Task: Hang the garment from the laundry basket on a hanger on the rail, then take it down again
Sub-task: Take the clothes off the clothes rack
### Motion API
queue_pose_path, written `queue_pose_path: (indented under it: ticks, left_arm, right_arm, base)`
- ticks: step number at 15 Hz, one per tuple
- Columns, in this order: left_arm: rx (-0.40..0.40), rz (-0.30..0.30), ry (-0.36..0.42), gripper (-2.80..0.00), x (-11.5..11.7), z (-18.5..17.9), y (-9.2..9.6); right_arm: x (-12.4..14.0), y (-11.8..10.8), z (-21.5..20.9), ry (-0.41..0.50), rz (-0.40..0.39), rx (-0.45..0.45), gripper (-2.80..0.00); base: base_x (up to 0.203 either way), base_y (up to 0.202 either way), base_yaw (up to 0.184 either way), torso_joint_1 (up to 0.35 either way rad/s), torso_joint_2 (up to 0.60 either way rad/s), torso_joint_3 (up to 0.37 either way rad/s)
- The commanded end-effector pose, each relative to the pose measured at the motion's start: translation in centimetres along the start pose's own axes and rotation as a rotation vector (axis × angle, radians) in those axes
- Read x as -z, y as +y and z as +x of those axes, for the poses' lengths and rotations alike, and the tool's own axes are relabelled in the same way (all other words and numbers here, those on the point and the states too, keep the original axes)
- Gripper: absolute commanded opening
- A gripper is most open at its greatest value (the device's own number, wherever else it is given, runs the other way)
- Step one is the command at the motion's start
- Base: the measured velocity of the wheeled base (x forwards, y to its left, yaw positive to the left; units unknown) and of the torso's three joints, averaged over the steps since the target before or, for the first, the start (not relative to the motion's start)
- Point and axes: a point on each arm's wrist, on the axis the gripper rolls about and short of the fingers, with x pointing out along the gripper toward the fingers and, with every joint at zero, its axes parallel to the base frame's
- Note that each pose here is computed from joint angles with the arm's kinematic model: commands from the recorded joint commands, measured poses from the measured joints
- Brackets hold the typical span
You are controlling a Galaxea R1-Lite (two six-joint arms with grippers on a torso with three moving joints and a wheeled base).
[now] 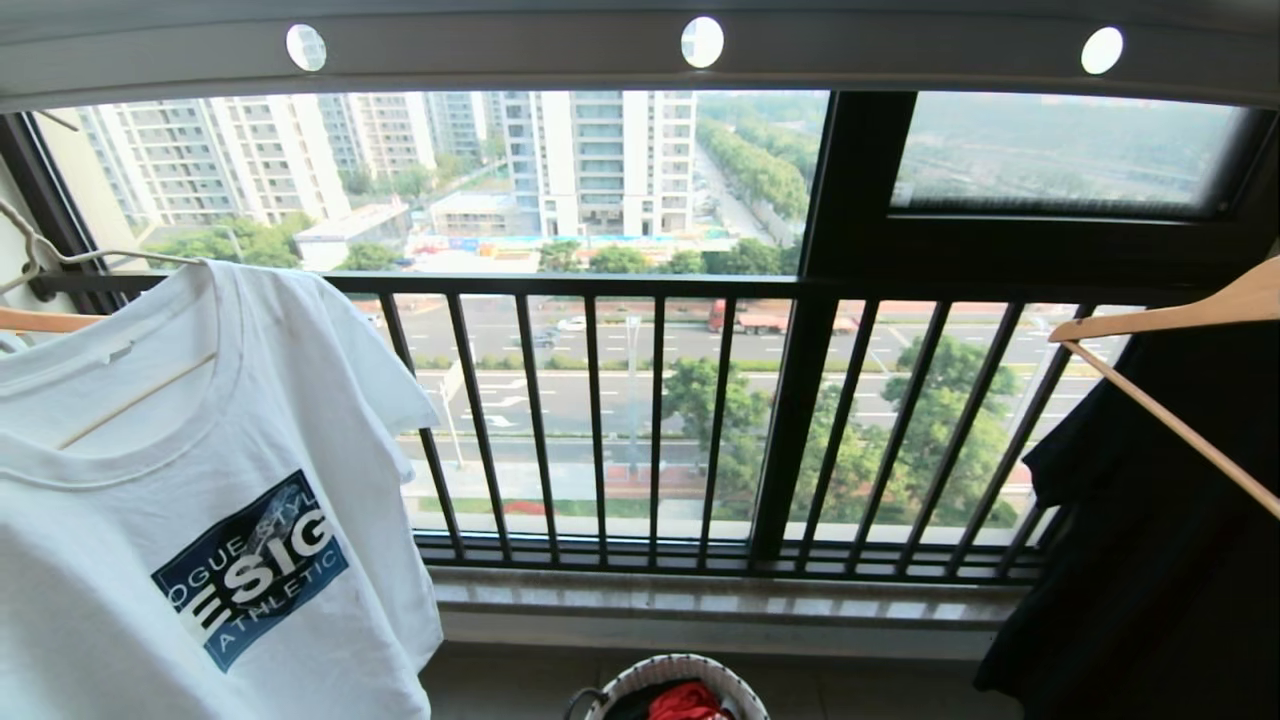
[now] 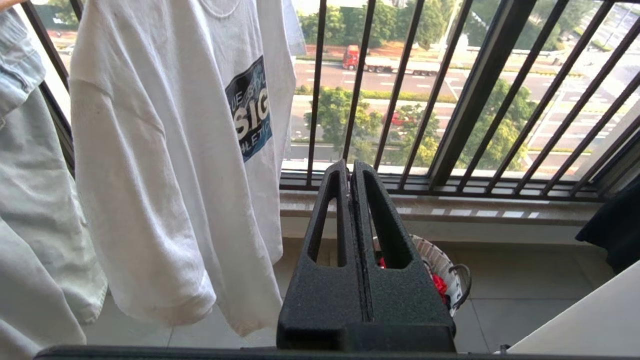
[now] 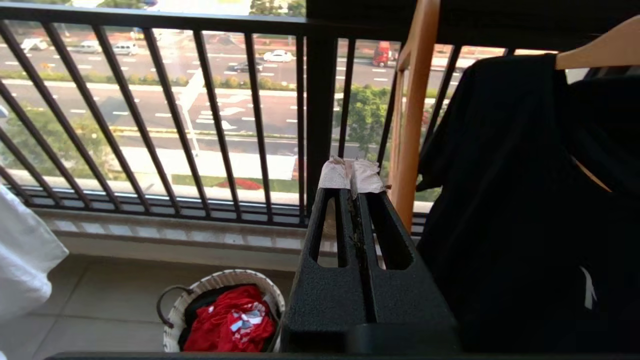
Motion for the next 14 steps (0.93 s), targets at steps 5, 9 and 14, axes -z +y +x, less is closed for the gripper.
queue_pose_path:
  ticks: [5, 9, 14]
  left_arm:
    - [-0.026, -0.036, 0.052, -2.80, 3.8, 3.7, 0.8]
    - [-0.016, 0.005, -0.022, -2.80, 7.2, 7.6, 1.4]
    - [-0.024, 0.163, -0.044, -2.80, 9.6, 9.1, 1.8]
  right_arm:
    - [6.3, 0.0, -6.4, -0.047, 0.018, 0.217, -2.80]
    - [13.9, 0.2, -5.3, 0.014, 0.013, 0.178, -2.80]
    - [20.8, 0.4, -0.7, -0.022, 0.001, 0.095, -2.80]
  base:
    - [0.000, 0.000, 0.000, 0.000, 0.00, 0.000]
    - [0.000, 0.000, 0.000, 0.000, 0.00, 0.000]
    - [0.000, 0.000, 0.000, 0.000, 0.00, 0.000]
